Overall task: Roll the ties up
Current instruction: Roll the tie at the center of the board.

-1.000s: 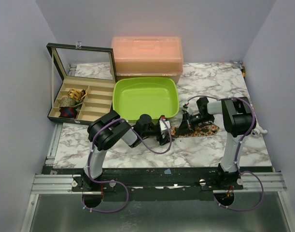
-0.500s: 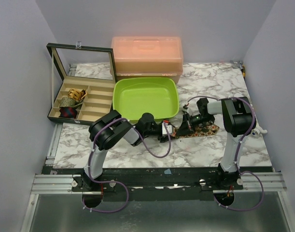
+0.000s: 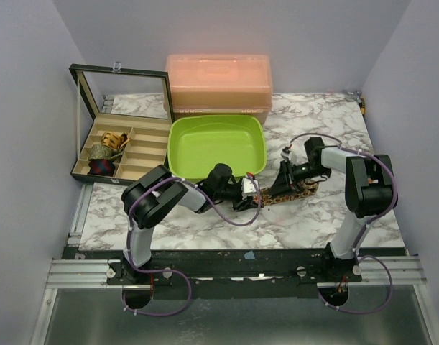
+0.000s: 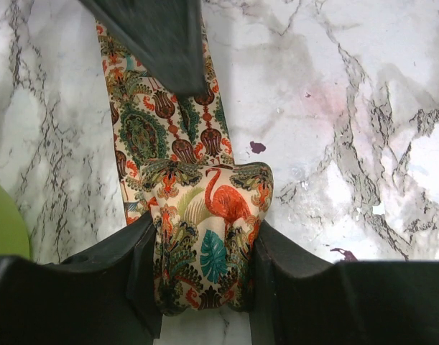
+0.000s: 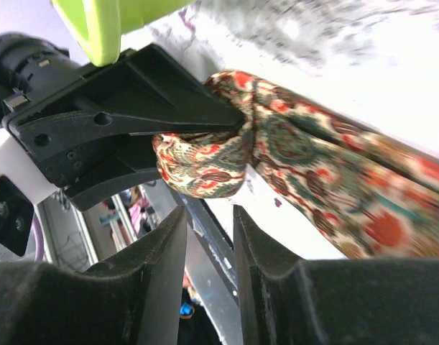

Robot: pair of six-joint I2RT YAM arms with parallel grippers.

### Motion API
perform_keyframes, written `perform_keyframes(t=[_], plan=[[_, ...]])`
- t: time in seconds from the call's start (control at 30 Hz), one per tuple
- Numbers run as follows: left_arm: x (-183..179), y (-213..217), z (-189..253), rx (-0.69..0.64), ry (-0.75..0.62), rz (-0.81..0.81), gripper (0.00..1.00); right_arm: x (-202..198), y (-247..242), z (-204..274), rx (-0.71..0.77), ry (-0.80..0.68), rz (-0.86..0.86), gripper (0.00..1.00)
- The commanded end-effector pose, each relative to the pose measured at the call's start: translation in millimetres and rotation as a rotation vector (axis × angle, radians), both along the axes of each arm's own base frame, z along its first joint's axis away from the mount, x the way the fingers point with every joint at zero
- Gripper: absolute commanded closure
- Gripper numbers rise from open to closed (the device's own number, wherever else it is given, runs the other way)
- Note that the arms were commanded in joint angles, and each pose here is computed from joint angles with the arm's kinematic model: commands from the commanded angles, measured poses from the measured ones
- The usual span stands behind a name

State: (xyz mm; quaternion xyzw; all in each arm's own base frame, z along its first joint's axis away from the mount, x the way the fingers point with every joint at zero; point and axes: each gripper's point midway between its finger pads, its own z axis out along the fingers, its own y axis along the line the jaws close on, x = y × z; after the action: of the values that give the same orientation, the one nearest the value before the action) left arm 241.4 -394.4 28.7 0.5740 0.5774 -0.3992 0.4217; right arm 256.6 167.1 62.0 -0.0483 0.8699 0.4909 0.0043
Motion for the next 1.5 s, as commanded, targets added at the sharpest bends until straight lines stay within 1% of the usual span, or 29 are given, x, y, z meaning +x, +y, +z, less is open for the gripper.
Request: perform_keyframes(t=[0.0, 0.07, 0.2, 0.3, 0.37, 0.43, 0.53, 0.67, 0.77, 0.83, 0.87, 0.9, 0.93, 0.97, 1.03, 1.1, 1.3, 1.37, 1.43, 1.47], plan=[[-14.5, 25.8, -31.1, 0.138, 0.150, 0.074, 0.78, -4.6, -18.9, -26.4, -0.134, 0.049, -0.037, 0.65], [-11.6, 26.5, -27.8, 0.144, 0.153, 0.091, 0.77, -5.1, -23.1, -42.8, -0.188, 0.101, -0.062, 0.66], [-9.6, 23.6, -10.4, 0.121, 0.150, 0.102, 0.75, -2.8, -36.8, -73.5, -0.315, 0.143, -0.097, 0.66], [-3.3, 22.2, 6.5, 0.107, 0.147, 0.139, 0.73, -10.8, -44.1, -85.5, -0.373, 0.178, -0.096, 0.67], [6.6, 22.6, 16.3, 0.133, 0.171, 0.201, 0.72, -12.3, -47.9, -88.1, -0.400, 0.184, -0.092, 0.68], [14.0, 25.8, 20.7, 0.171, 0.186, 0.254, 0.70, -14.1, -48.5, -89.6, -0.404, 0.196, -0.087, 0.68], [18.1, 31.0, 14.9, 0.222, 0.167, 0.285, 0.69, -14.7, -48.8, -90.1, -0.405, 0.199, -0.084, 0.69], [19.6, 37.6, -17.2, 0.365, 0.156, 0.309, 0.69, -14.1, -43.8, -81.6, -0.365, 0.188, -0.066, 0.74], [10.7, 39.6, -36.9, 0.455, 0.151, 0.272, 0.67, -9.7, -34.9, -60.6, -0.284, 0.135, -0.049, 0.73], [3.9, 40.7, -47.8, 0.505, 0.145, 0.241, 0.65, -4.4, -26.9, -40.8, -0.213, 0.076, -0.048, 0.68], [0.3, 41.4, -52.6, 0.522, 0.145, 0.225, 0.64, -1.5, -22.1, -30.8, -0.173, 0.049, -0.053, 0.63], [-1.1, 41.2, -54.9, 0.531, 0.148, 0.219, 0.63, 0.2, -17.4, -20.6, -0.132, 0.034, -0.065, 0.57], [-2.4, 39.7, -56.0, 0.530, 0.154, 0.209, 0.62, 3.8, -12.9, -13.1, -0.099, 0.013, -0.077, 0.47], [-6.2, 42.8, -59.1, 0.548, 0.168, 0.200, 0.61, 6.2, -8.1, -5.4, -0.063, 0.009, -0.095, 0.41], [-8.6, 42.3, -58.6, 0.545, 0.174, 0.188, 0.60, 12.4, 0.6, 2.0, -0.026, -0.013, -0.112, 0.33], [-10.8, 41.3, -58.5, 0.544, 0.174, 0.176, 0.59, 16.5, 11.6, 5.6, -0.003, -0.021, -0.109, 0.30], [-11.7, 40.8, -58.5, 0.549, 0.175, 0.163, 0.59, 16.3, 40.8, 2.4, 0.020, -0.041, -0.062, 0.37], [-12.4, 41.1, -58.2, 0.551, 0.176, 0.160, 0.59, 13.7, 45.7, -2.9, 0.009, -0.045, -0.043, 0.46], [-13.6, 41.3, -57.7, 0.550, 0.176, 0.152, 0.59, 13.3, 42.8, -13.2, -0.027, -0.047, -0.042, 0.61], [-14.3, 41.4, -57.5, 0.546, 0.178, 0.149, 0.59, 11.9, 38.8, -20.6, -0.061, -0.042, -0.037, 0.71]])
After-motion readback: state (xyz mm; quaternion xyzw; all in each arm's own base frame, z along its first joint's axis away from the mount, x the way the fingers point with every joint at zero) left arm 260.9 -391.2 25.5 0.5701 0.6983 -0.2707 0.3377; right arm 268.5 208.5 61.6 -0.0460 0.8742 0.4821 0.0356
